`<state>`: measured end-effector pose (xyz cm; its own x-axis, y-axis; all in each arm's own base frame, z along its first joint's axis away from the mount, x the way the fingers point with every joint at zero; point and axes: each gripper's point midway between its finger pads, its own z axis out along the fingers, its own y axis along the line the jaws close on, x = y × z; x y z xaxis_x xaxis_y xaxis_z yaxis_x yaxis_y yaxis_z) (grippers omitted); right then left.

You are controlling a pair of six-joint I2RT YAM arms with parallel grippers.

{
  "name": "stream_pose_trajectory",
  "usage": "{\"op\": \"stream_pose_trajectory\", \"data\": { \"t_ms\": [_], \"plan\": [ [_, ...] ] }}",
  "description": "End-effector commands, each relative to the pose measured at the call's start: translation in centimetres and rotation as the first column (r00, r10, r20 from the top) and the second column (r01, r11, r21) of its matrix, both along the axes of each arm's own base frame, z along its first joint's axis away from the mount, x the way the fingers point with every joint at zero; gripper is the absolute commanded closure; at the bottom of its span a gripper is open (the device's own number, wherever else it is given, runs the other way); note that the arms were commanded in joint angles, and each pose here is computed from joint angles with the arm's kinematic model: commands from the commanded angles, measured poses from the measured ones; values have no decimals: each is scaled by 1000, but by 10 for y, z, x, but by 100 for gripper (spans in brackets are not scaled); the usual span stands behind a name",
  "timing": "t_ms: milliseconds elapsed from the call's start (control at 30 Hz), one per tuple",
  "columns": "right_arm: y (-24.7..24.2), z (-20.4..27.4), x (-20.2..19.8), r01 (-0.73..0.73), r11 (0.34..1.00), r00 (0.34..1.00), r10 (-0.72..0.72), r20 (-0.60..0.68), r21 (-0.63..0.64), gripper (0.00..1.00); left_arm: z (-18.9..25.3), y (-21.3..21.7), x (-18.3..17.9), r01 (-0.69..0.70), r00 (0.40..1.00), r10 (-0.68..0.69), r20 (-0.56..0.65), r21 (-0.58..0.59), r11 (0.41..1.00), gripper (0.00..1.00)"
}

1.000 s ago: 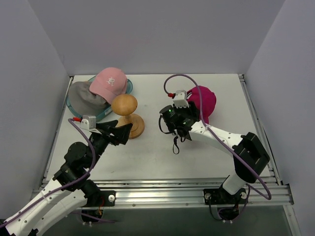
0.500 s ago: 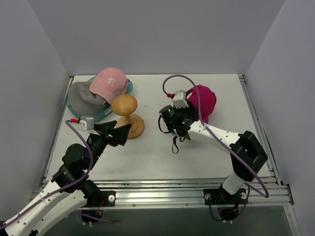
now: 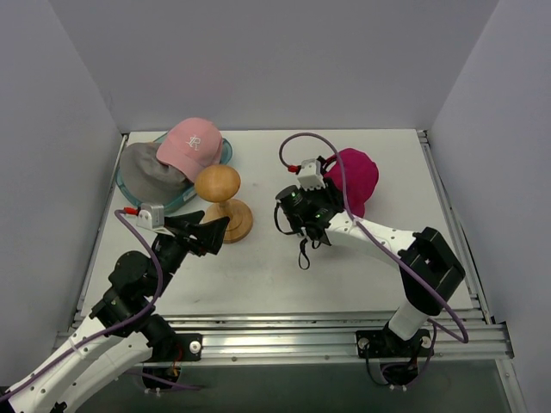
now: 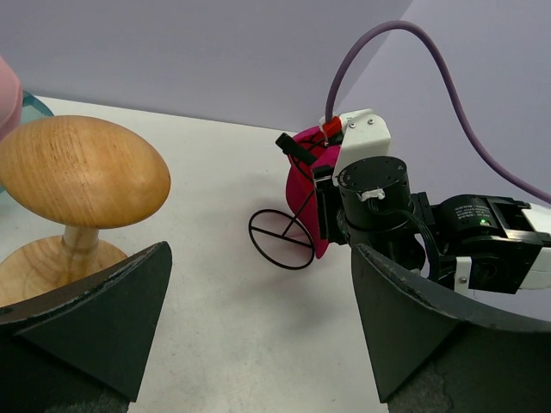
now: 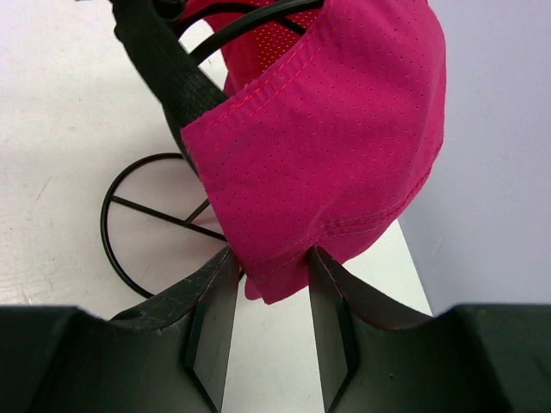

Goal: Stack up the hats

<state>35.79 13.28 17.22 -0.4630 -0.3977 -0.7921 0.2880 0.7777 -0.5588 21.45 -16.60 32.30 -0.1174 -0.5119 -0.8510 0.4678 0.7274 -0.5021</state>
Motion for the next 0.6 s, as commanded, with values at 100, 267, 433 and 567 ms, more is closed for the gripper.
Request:
{"op": "stream_pose_trajectory", "data": {
  "t_ms": [100,267,433,567],
  "plan": [
    [10,10,1,-2,1000,999,1,37,13,65,5,0,-1,2,1000,-2,16,-7,1000,6],
    [15,9,1,-36,998,999,35,25,46,62,5,0,0,1,1000,-1,15,-9,1000,6],
    [23,23,2,-63,995,998,61,33,75,60,4,0,1,-3,1000,3,12,-7,1000,6],
    [41,46,0,-162,973,987,162,9,162,56,9,0,0,-2,1000,1,-18,-35,999,6]
  ]
}}
